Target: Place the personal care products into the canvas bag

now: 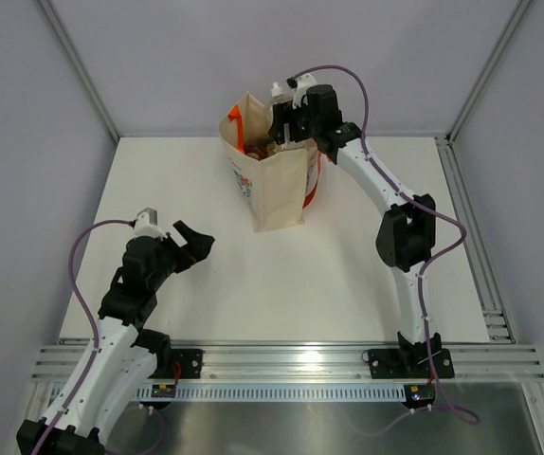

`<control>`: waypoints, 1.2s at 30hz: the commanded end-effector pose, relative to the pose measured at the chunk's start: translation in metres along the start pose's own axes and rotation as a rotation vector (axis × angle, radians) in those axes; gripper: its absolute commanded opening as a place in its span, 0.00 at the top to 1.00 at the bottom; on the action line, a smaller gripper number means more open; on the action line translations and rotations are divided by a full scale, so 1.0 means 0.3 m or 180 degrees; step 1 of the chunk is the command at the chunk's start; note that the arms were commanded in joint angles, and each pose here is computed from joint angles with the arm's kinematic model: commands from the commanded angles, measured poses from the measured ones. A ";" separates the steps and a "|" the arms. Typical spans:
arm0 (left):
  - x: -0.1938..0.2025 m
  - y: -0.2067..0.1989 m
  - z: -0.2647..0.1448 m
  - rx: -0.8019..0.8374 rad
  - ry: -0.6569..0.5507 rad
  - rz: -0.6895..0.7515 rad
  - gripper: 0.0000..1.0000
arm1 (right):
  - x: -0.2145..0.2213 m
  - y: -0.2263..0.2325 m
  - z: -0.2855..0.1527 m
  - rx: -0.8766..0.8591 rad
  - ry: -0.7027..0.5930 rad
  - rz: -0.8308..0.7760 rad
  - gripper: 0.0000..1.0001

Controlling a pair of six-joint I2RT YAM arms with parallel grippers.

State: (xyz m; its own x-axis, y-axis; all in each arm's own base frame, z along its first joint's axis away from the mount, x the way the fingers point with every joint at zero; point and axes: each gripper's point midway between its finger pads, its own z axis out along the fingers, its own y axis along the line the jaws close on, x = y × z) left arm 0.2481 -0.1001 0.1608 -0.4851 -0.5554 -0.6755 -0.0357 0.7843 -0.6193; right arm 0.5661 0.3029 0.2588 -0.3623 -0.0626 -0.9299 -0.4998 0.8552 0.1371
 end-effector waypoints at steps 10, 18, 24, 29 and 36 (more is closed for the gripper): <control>-0.027 -0.034 0.001 0.0155 -0.0092 0.0059 0.01 | -0.303 0.156 -0.286 -0.0611 -0.0724 -0.0688 0.01; -0.044 -0.039 -0.009 0.0127 -0.0079 0.0235 0.01 | -0.297 0.030 -0.382 0.0064 -0.0242 -0.0687 0.01; -0.070 -0.031 -0.031 0.0049 -0.0159 0.0370 0.01 | -0.204 -0.116 -0.527 0.0860 -0.0159 -0.0457 0.00; -0.085 -0.034 -0.030 0.0052 -0.0212 0.0414 0.01 | -0.054 -0.234 -0.702 0.1526 -0.0178 -0.0192 0.01; -0.091 -0.046 -0.018 0.0094 -0.0198 0.0480 0.01 | 0.150 -0.300 -0.850 0.1831 0.0014 -0.0187 0.00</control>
